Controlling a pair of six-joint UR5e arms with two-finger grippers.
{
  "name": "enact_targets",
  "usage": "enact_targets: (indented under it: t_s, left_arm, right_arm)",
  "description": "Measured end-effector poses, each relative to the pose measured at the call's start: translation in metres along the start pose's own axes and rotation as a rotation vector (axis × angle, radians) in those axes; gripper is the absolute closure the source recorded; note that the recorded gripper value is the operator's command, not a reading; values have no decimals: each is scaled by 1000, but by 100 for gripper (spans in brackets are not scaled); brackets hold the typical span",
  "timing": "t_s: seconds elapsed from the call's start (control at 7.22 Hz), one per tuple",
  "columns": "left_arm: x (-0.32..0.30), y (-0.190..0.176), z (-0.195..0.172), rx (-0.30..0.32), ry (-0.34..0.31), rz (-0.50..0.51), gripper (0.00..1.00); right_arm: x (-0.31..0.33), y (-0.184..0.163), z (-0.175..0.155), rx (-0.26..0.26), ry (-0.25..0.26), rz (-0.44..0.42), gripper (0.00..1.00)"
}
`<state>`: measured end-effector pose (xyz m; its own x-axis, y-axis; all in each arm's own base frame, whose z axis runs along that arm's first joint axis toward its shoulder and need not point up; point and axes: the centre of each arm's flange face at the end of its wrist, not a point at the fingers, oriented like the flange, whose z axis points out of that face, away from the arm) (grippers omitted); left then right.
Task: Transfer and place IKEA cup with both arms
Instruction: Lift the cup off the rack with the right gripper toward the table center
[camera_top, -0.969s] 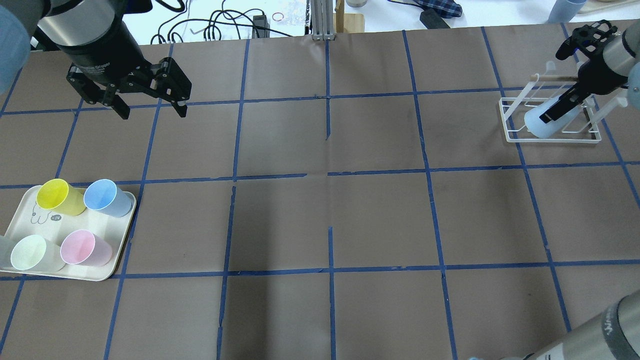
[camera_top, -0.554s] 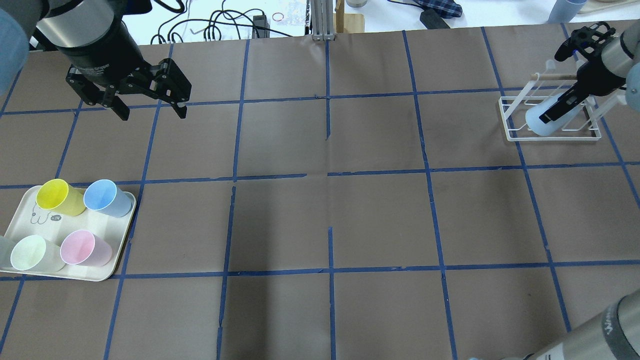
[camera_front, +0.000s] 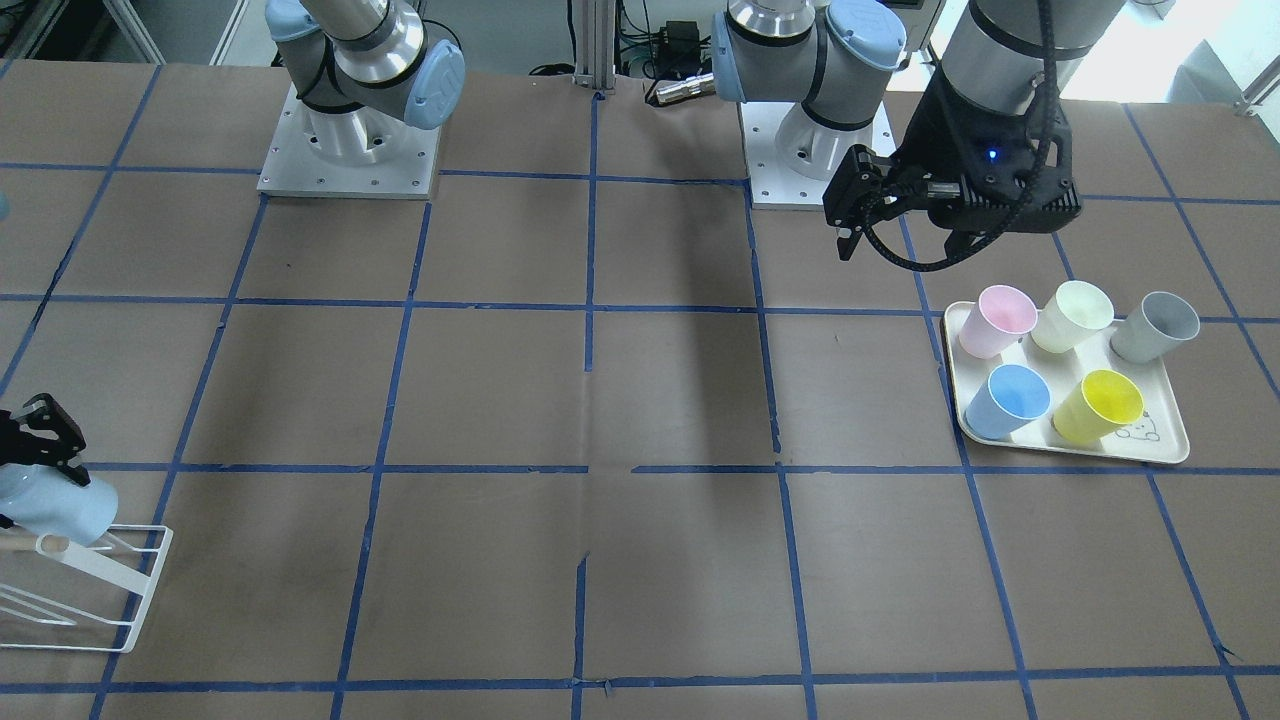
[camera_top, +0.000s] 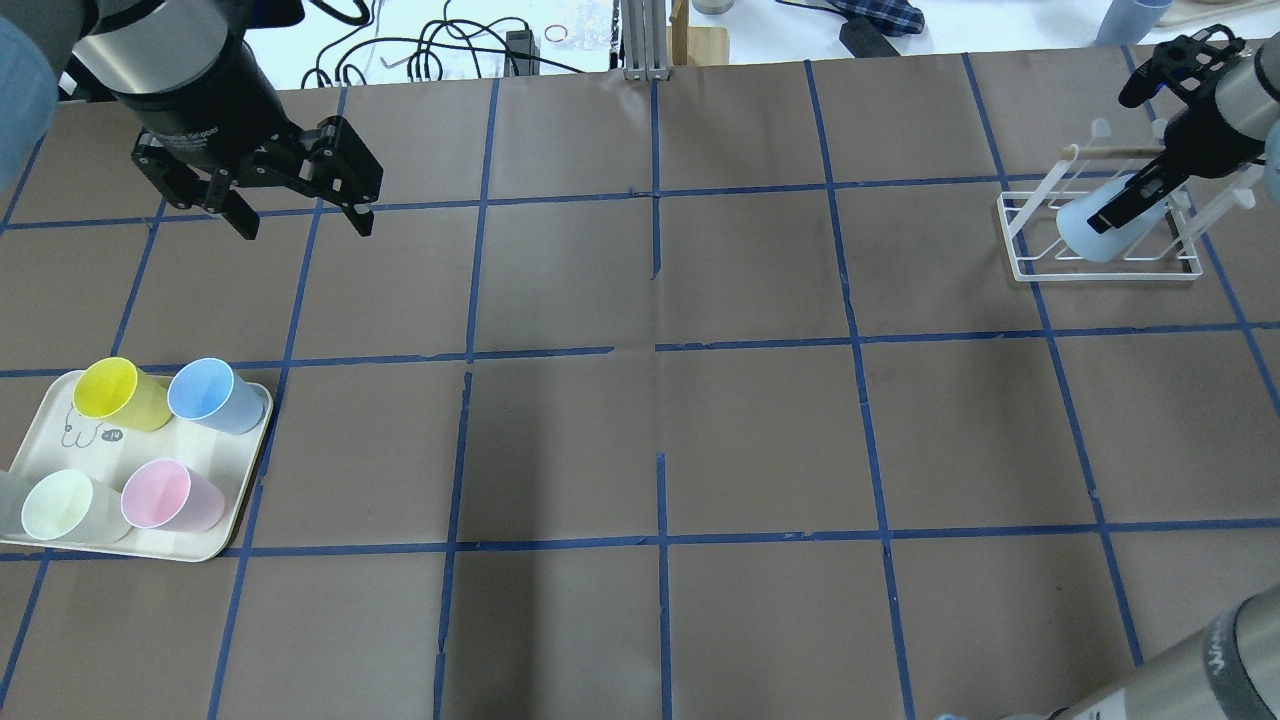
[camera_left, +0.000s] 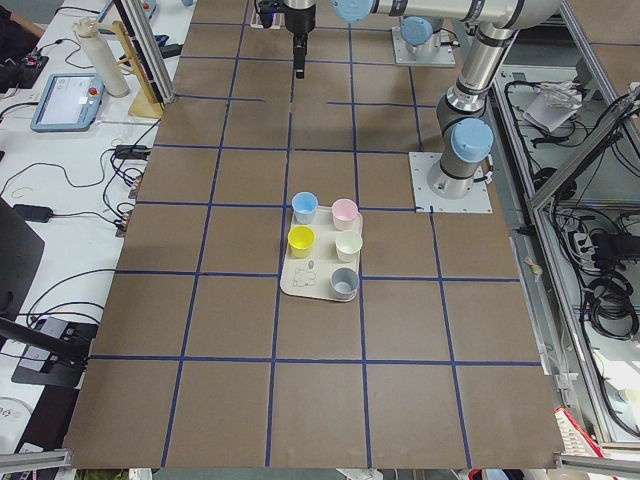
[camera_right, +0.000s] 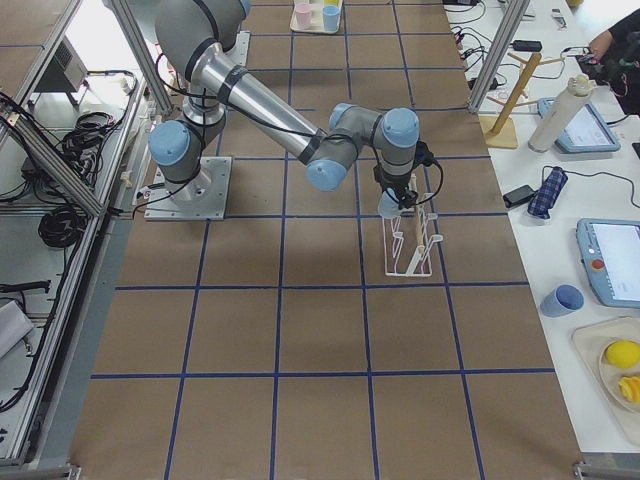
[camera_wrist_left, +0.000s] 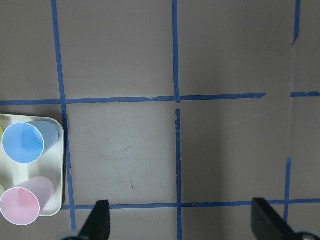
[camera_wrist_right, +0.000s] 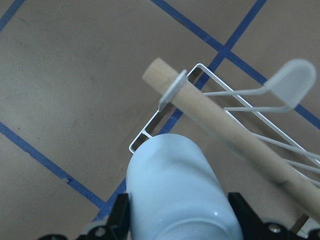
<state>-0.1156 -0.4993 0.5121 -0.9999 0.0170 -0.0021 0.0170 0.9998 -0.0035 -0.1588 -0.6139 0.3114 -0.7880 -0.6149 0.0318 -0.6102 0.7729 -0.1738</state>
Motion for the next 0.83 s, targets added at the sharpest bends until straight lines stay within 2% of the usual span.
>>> enact_targets:
  t_s: [0.28, 0.55, 0.69, 0.83]
  left_arm:
    - [0, 0, 0, 0, 0, 2, 0]
    - [-1, 0, -1, 1, 0, 2, 0]
    - [-3, -1, -1, 2, 3, -1, 0]
    - [-3, 0, -2, 2, 28, -4, 0]
  right_arm:
    - [-7, -2, -35, 4, 15, 0, 51]
    - [-20, -3, -78, -3, -2, 5, 51]
    - [-35, -3, -101, -1, -22, 11, 51]
    - [-52, -4, -117, 18, -66, 31, 51]
